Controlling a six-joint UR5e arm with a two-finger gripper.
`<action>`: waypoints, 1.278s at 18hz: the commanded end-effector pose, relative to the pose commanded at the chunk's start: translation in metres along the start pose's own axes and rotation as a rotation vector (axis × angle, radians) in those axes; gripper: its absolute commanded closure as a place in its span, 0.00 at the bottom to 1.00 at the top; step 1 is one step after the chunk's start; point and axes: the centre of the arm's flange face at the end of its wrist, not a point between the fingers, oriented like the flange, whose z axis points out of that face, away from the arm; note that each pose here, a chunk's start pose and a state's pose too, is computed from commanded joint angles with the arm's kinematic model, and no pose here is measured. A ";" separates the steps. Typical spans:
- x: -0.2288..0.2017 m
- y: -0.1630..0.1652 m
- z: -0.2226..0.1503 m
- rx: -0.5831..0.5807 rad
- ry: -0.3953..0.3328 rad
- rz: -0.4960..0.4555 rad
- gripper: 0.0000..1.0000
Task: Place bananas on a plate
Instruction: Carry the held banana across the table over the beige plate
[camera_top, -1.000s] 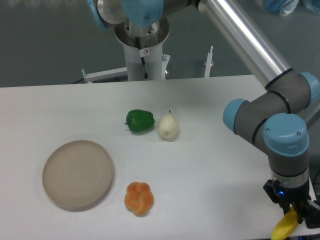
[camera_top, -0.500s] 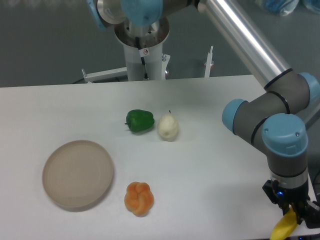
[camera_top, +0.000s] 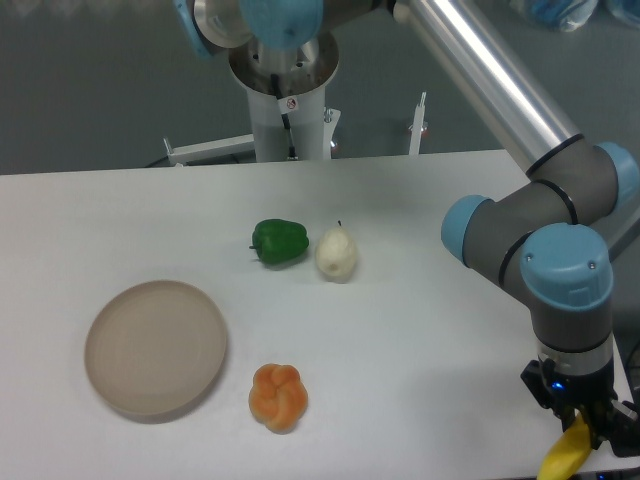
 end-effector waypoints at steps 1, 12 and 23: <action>0.007 -0.001 -0.004 -0.002 0.010 -0.030 0.68; 0.134 0.006 -0.095 -0.018 0.142 -0.011 0.68; 0.320 -0.117 -0.164 0.005 0.235 -0.287 0.69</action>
